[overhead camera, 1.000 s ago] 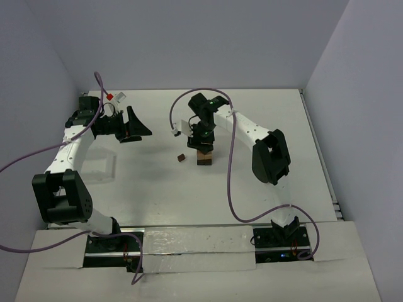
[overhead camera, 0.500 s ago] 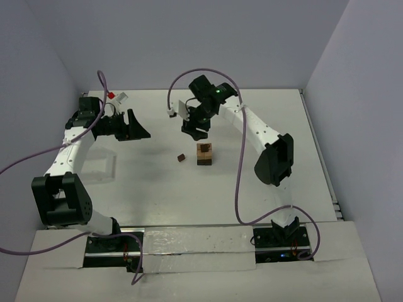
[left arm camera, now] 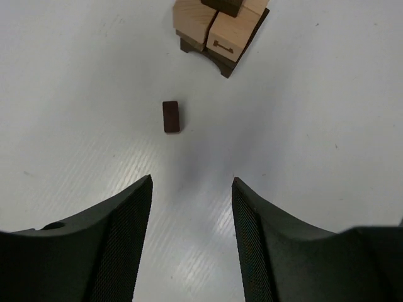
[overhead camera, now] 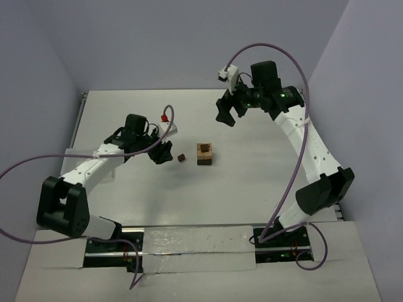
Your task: Build the wood block tower
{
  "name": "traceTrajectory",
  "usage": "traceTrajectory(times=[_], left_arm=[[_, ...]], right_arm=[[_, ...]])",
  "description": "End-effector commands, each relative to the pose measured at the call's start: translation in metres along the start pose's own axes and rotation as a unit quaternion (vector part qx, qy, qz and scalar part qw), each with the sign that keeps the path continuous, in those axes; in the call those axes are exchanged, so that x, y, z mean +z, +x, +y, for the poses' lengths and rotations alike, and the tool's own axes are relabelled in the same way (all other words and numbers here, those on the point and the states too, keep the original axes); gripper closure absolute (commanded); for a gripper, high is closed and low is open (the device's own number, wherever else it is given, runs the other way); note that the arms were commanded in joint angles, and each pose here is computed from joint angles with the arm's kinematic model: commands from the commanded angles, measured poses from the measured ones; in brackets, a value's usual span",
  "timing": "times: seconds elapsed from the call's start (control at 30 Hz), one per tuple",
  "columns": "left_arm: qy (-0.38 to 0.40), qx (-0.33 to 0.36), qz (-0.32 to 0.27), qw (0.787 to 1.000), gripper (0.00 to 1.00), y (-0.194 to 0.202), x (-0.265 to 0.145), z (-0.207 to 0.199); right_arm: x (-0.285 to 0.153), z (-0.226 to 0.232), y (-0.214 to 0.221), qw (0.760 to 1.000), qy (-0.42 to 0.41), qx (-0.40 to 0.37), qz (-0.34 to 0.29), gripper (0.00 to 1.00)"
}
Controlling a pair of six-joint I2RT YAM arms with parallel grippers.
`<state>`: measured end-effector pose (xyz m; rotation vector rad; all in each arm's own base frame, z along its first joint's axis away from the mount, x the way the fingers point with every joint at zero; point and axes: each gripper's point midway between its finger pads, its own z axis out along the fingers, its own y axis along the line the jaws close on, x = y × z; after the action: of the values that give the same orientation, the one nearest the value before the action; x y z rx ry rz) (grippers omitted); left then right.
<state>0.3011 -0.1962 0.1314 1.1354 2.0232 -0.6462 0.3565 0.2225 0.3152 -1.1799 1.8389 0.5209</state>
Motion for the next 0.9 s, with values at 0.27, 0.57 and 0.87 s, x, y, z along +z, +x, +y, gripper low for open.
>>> traceTrajectory(times=[0.27,0.57,0.87], left_arm=[[-0.05,0.102,0.037,0.993,0.41,-0.008,0.085,0.024],[-0.061,0.09,0.072,0.991,0.42,-0.001,0.102,0.04],[-0.041,0.083,0.085,0.992,0.46,0.006,0.108,0.035]], right_arm=[[-0.033,-0.012,0.026,0.996,0.045,0.069,-0.046,0.0],[-0.032,-0.007,0.035,0.996,0.036,0.071,-0.042,0.0],[-0.028,-0.006,0.04,0.996,0.031,0.071,-0.036,0.0]])
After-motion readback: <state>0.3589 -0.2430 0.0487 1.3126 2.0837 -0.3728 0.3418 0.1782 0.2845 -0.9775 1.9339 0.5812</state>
